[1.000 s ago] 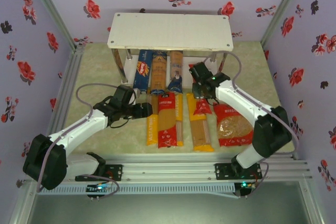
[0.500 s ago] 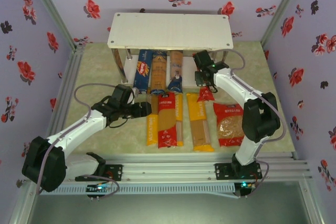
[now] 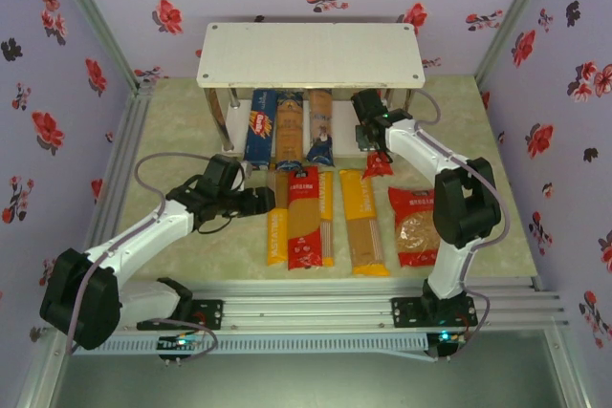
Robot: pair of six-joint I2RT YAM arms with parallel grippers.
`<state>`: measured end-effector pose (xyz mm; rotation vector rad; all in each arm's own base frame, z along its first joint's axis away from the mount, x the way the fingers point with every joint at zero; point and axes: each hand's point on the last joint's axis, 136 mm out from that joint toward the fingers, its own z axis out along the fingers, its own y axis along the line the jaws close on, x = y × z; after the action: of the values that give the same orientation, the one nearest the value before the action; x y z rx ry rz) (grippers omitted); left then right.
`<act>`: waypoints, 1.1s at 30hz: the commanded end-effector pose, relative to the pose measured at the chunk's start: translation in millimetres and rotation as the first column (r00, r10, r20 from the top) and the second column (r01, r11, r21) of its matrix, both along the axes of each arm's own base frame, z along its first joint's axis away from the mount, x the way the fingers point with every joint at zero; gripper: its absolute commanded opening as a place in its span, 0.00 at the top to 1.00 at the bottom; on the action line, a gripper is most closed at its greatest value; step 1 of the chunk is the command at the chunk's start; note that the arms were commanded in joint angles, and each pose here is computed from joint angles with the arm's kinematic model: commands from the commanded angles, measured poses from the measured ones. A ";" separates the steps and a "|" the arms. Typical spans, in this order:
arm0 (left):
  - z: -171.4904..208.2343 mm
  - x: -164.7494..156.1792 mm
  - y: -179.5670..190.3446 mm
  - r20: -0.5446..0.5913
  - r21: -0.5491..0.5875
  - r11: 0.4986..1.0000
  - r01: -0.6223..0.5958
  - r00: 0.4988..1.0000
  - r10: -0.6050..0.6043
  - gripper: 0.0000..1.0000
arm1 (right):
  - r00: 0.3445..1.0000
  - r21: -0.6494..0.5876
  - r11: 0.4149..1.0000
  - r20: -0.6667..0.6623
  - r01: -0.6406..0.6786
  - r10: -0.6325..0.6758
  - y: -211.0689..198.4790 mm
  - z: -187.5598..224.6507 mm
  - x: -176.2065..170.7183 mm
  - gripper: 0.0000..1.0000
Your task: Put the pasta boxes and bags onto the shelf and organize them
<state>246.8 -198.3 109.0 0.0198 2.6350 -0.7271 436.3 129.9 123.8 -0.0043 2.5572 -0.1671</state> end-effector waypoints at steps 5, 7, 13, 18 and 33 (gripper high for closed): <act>0.7 -2.3 4.2 -0.004 0.006 1.000 0.000 1.000 0.000 0.22 | 0.955 -0.005 0.999 0.292 0.049 -0.046 -7.4 48.9 40.6 1.00; -0.3 -3.3 5.1 -0.008 0.010 1.000 0.001 1.000 -0.001 0.22 | 0.946 -0.010 0.998 0.318 0.061 -0.054 -9.3 50.2 42.8 1.00; -1.1 -5.1 6.2 -0.011 0.010 1.000 -0.001 1.000 0.001 0.22 | 0.927 -0.031 0.997 0.370 0.074 -0.058 -11.1 57.3 53.1 1.00; -1.7 -6.1 6.9 -0.010 0.011 1.000 -0.001 1.000 0.001 0.22 | 0.926 -0.050 0.997 0.376 0.064 -0.041 -7.0 50.6 62.6 1.00; -1.1 -8.2 11.2 -0.011 0.016 1.000 -0.006 1.000 0.006 0.22 | 0.949 -0.144 0.986 0.313 0.082 -0.033 -10.6 9.2 74.0 0.99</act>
<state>245.0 -195.4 112.4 0.0140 2.6295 -0.7278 494.2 124.4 123.1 -0.0191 2.2912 -0.3301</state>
